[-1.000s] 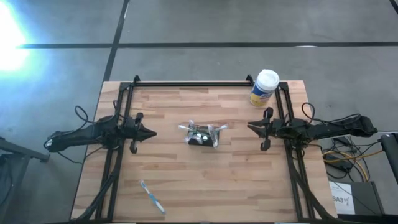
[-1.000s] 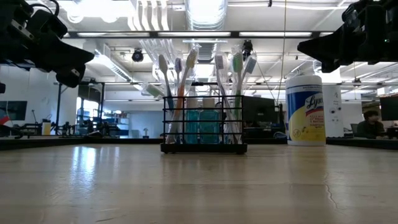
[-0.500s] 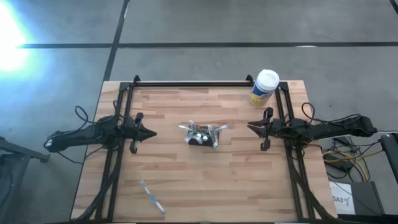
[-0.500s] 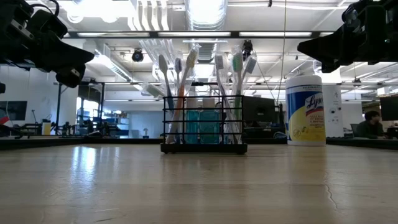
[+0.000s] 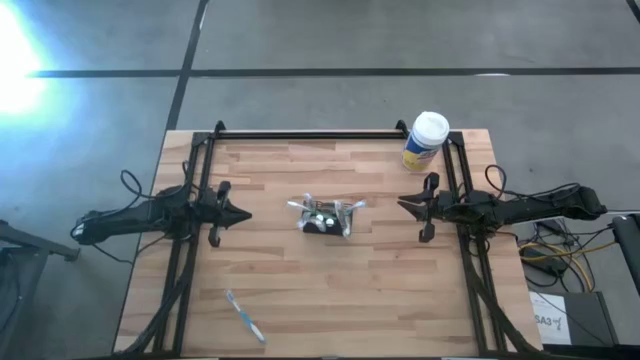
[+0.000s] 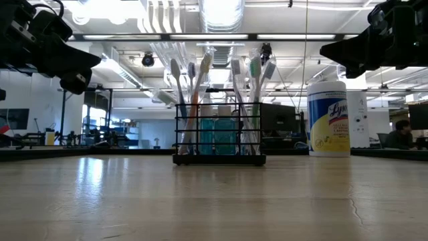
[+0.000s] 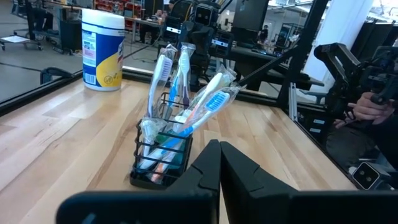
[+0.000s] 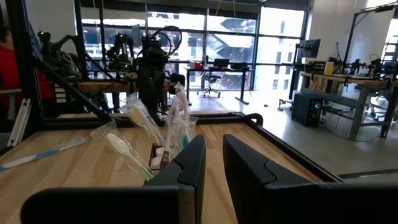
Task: Pick & Place toothbrushing station
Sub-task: Put the blue toothbrush into the black mesh organizer
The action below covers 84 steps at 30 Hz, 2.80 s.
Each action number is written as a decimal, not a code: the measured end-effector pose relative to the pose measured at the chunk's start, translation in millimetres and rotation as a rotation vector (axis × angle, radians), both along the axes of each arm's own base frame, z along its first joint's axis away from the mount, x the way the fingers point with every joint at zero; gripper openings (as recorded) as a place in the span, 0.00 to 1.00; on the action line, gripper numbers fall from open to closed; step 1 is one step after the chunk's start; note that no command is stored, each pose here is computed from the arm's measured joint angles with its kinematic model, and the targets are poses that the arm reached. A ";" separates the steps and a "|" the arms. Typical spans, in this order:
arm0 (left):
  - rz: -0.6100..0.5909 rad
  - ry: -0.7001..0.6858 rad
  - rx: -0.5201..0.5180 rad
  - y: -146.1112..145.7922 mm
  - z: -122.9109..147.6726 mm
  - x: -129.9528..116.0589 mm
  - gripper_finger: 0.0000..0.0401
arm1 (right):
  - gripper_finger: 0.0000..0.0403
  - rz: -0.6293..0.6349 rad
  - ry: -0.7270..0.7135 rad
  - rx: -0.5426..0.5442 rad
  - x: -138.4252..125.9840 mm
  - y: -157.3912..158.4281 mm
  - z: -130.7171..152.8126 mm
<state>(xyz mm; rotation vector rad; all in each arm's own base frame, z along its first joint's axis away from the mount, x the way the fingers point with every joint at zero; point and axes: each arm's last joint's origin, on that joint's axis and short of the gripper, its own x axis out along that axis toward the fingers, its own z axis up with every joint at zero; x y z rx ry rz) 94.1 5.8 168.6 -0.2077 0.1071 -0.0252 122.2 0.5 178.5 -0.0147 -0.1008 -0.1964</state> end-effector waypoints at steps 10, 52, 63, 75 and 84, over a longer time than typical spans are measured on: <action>-0.003 0.000 0.020 0.0 0.0 0.0 0.01 | 0.13 0.000 0.003 -0.005 0.0 0.0 -0.2; -0.142 0.263 -0.061 -12.9 81.7 11.5 0.01 | 0.13 -0.001 -0.046 0.032 -0.5 -0.1 4.0; -0.209 0.584 -0.036 -44.1 67.2 29.5 0.04 | 0.13 0.072 -0.172 -0.051 -3.0 2.2 17.1; -0.208 0.742 -0.041 -71.7 42.4 44.2 0.41 | 0.13 0.110 -0.241 0.029 -4.2 2.7 22.2; -0.324 0.832 0.020 -89.1 30.8 55.0 0.62 | 0.13 0.110 -0.241 0.031 -4.2 2.7 22.2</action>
